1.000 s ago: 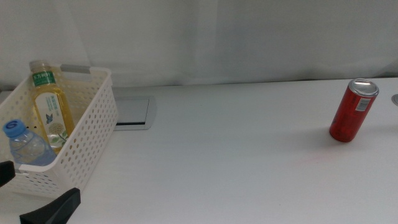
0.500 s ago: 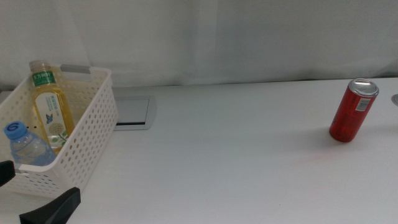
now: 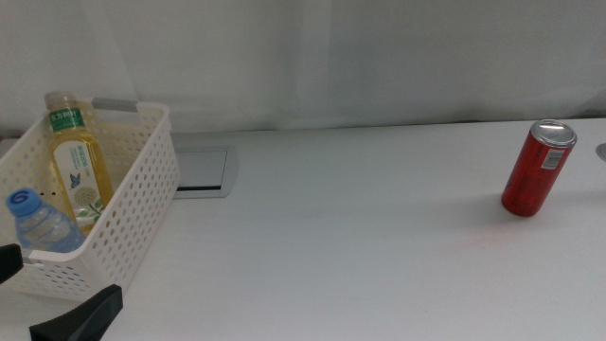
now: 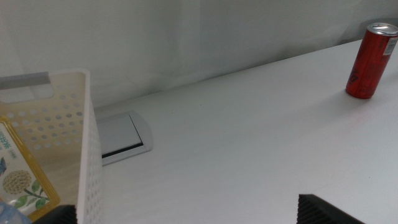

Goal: Use arms to grab the bottles and put them into the dustbin to the left of the table.

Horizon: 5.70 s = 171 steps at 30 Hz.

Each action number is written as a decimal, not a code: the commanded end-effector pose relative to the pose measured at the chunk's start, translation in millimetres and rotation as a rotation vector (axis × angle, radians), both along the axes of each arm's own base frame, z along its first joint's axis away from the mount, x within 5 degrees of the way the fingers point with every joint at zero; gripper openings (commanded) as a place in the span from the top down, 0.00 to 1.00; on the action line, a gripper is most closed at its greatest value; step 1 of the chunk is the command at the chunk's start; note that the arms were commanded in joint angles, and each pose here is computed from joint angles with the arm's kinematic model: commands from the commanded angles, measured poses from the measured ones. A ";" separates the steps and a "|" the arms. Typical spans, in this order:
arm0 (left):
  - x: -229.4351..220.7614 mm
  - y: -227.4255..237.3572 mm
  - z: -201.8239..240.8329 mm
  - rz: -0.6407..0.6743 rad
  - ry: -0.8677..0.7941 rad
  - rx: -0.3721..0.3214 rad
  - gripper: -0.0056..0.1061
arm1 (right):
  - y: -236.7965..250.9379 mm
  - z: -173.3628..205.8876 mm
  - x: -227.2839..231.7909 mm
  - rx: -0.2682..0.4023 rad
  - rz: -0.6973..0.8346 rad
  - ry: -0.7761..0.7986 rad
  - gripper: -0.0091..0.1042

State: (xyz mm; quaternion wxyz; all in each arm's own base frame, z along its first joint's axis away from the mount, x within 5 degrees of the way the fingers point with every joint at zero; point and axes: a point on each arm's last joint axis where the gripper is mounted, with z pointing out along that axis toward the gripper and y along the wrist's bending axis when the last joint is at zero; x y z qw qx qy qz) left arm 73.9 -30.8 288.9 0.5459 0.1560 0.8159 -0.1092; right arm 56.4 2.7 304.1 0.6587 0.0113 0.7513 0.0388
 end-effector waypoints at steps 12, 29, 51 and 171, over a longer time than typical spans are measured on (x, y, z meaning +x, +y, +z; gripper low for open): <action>-0.5 -0.7 0.0 -0.002 -0.002 -0.018 0.12 | 2.0 -18.2 93.5 -0.088 0.008 0.257 0.01; -0.4 -0.5 0.2 -0.002 -0.006 -0.014 0.14 | 37.2 -75.0 147.1 -0.045 0.145 0.152 0.01; -0.8 -0.5 -0.9 -0.004 0.005 -0.009 0.14 | 27.7 -146.3 177.1 -0.180 0.001 0.161 0.01; -0.4 -0.4 -0.1 0.000 -0.002 -0.016 0.15 | 223.1 -79.4 85.7 -0.244 0.935 0.445 0.01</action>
